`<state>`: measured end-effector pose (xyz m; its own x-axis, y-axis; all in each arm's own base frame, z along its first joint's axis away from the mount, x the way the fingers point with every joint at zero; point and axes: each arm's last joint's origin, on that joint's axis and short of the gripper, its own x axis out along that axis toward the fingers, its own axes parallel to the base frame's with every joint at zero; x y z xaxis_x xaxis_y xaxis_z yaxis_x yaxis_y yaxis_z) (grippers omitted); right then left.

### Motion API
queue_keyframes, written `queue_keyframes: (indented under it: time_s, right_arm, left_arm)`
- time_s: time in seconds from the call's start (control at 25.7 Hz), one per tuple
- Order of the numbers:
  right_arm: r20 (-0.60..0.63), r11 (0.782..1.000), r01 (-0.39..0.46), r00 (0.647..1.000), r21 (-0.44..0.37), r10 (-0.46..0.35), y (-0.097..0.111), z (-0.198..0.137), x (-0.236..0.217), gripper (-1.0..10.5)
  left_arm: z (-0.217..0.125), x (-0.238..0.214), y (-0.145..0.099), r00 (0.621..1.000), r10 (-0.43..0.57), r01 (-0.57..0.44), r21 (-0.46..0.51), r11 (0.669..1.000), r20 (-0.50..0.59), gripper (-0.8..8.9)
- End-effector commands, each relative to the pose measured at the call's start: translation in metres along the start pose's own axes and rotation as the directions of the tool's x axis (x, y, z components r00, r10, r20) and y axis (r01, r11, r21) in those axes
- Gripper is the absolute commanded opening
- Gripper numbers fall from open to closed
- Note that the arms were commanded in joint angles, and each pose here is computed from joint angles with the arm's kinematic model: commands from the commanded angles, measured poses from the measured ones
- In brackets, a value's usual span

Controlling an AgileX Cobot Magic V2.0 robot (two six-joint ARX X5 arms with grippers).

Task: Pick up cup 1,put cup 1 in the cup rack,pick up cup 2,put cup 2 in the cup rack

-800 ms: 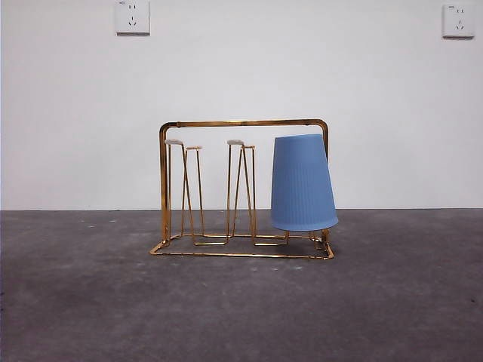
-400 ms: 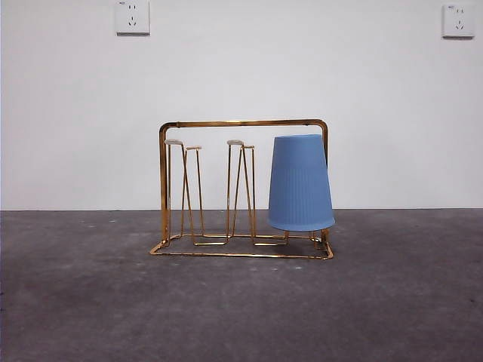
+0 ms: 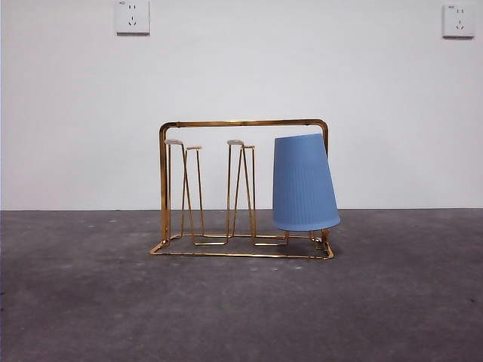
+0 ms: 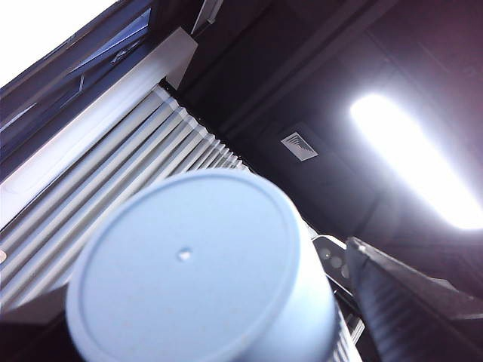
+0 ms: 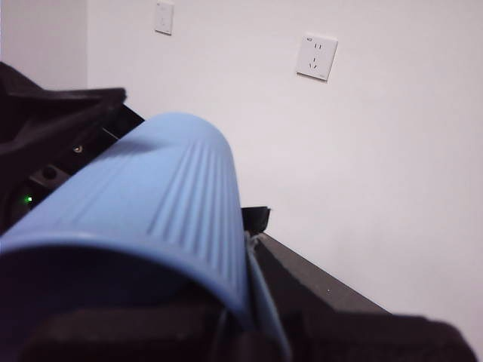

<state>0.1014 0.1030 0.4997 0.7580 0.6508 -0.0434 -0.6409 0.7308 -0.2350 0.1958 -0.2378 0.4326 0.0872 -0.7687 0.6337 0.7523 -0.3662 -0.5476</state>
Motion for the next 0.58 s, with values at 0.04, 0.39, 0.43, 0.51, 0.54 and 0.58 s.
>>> queue_keyframes:
  time_s: [0.04, 0.39, 0.43, 0.51, 0.54, 0.58]
  right_arm:
    - [-0.049, 1.0, 0.02, 0.999, -0.007, -0.02, 0.0011, -0.007, 0.0053, -0.1]
    - [-0.098, 1.0, 0.013, 0.995, -0.006, -0.014, 0.002, -0.0116, 0.0055, -0.1]
    - [-0.104, 1.0, 0.012, 0.994, -0.007, -0.012, 0.0022, -0.0122, 0.0052, -0.1]
    - [-0.112, 1.0, 0.009, 0.994, -0.008, -0.01, 0.0024, -0.013, 0.005, -0.1]
    - [-0.116, 1.0, 0.008, 0.993, -0.008, -0.009, 0.0024, -0.0134, 0.0044, 0.0]
    - [-0.121, 1.0, 0.007, 0.993, -0.008, -0.008, 0.0025, -0.0138, 0.0042, 0.0]
  left_arm:
    - [0.0014, 0.0003, -0.0061, 0.999, -0.04, 0.04, 0.024, 0.999, 0.006, 3.86]
    - [0.0009, 0.0003, -0.0063, 0.999, -0.046, 0.046, 0.024, 0.999, -0.011, 0.51]
    - [0.0007, 0.0003, -0.0063, 0.999, -0.048, 0.048, 0.024, 0.999, -0.018, -0.06]
    - [0.0006, 0.0003, -0.0063, 0.999, -0.05, 0.05, 0.024, 0.998, -0.023, -0.08]
    - [0.0005, 0.0003, -0.0064, 0.998, -0.051, 0.052, 0.024, 0.998, -0.026, -0.08]
    - [0.0005, 0.0003, -0.0065, 0.998, -0.052, 0.052, 0.024, 0.998, -0.027, -0.08]
